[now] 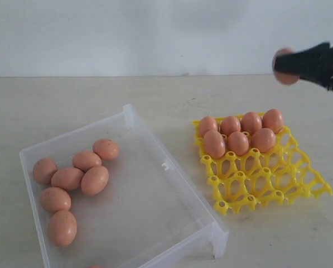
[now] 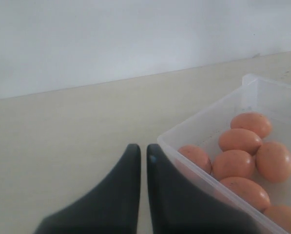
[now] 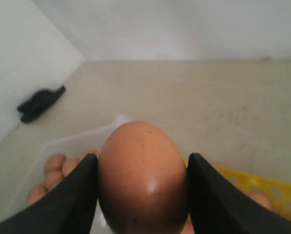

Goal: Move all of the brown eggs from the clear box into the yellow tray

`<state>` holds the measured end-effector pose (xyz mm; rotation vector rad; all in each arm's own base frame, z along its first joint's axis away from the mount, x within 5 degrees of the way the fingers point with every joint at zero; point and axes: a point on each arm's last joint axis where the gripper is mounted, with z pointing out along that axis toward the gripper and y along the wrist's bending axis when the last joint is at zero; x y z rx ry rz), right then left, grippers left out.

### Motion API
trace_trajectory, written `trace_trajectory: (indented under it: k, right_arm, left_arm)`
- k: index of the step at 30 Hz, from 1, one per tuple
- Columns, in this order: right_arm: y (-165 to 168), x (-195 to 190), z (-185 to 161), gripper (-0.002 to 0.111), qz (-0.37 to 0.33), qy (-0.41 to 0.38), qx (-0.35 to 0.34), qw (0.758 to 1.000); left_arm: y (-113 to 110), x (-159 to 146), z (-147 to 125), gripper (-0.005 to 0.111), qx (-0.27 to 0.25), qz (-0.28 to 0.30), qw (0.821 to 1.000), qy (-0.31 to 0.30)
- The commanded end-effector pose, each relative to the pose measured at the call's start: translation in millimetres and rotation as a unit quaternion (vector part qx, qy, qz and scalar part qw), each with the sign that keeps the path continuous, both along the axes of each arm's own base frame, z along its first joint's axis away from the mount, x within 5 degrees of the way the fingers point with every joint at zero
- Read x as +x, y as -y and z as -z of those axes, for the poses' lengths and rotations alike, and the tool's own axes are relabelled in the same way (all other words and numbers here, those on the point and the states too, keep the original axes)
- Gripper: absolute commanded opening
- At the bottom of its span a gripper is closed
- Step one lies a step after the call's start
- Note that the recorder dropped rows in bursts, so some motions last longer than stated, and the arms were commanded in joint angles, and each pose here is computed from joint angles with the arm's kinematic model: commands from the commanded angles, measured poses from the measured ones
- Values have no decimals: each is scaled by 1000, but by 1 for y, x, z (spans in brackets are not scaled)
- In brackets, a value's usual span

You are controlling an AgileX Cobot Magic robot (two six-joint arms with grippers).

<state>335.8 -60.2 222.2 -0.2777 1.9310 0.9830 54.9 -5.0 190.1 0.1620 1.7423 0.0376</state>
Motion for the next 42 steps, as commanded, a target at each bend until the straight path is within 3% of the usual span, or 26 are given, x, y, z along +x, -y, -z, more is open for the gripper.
trace_trajectory:
  k: [1, 6, 12, 22, 33, 42]
  right_arm:
    - [-3, 3, 25, 0, -19, 17, -59, 998]
    - [5, 10, 43, 0, -1, 30, -123, 992]
    - [5, 12, 69, 0, -23, 16, -120, 992]
    - [25, 7, 78, 0, -12, 21, -144, 989]
    - [20, 4, 78, 0, -31, 4, -95, 995]
    - [16, 3, 42, 0, -8, 31, -27, 999]
  left_arm:
    - [0, 0, 0, 4, -4, 1, 1000, 3]
    - [0, 0, 0, 4, -4, 1, 1000, 3]
    - [0, 0, 0, 4, -4, 1, 1000, 3]
    - [0, 0, 0, 4, -4, 1, 1000, 3]
    - [0, 0, 0, 4, -4, 1, 1000, 3]
    - [0, 0, 0, 4, -4, 1, 1000, 3]
